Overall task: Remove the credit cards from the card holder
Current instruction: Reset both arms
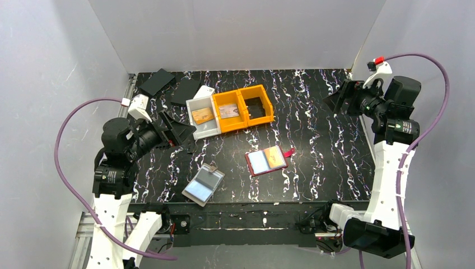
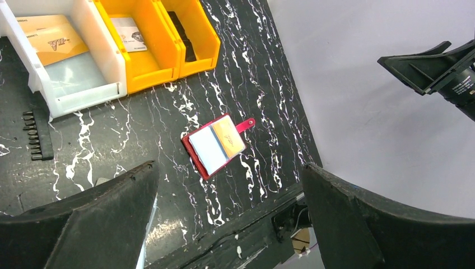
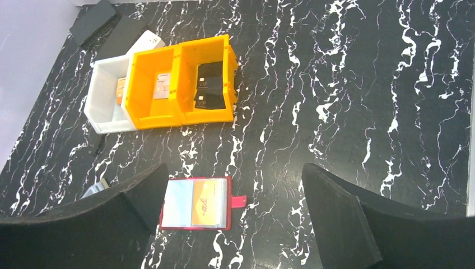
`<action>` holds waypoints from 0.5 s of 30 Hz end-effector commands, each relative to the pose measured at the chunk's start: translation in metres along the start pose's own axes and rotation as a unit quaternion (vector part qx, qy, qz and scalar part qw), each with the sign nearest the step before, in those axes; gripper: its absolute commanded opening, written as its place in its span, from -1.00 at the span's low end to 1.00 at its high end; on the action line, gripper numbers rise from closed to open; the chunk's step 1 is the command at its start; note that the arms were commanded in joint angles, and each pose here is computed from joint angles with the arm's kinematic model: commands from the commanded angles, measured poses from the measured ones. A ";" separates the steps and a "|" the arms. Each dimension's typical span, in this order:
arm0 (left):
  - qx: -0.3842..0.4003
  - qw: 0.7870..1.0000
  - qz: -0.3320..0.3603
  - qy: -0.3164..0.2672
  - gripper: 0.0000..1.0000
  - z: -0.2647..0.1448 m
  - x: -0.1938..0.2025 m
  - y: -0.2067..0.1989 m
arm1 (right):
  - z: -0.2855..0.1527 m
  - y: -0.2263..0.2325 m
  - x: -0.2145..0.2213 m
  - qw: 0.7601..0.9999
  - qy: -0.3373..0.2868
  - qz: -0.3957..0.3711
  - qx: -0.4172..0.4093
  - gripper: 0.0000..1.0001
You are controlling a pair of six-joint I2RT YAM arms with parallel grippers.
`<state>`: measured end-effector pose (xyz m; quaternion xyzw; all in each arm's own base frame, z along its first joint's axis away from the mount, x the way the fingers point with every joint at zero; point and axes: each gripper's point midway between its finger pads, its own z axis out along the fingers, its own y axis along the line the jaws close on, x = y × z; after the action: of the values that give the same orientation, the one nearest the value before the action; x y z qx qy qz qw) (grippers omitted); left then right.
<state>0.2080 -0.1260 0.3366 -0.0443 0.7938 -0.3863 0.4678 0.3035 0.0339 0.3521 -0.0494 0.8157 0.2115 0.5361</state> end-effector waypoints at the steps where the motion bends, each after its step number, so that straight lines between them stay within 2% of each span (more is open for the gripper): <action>1: 0.010 1.000 0.014 -0.006 0.97 -0.003 -0.002 -0.004 | -0.007 0.012 -0.015 0.999 -0.039 -0.027 -0.021 0.97; 15: -0.003 1.000 0.027 -0.011 0.97 -0.005 -0.004 0.000 | -0.009 0.003 -0.015 0.998 -0.048 -0.031 0.009 0.97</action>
<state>0.2067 -0.1250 0.3378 -0.0357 0.7919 -0.3814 0.4756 0.2992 0.0336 0.3598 -0.0555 0.8028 0.2009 0.5587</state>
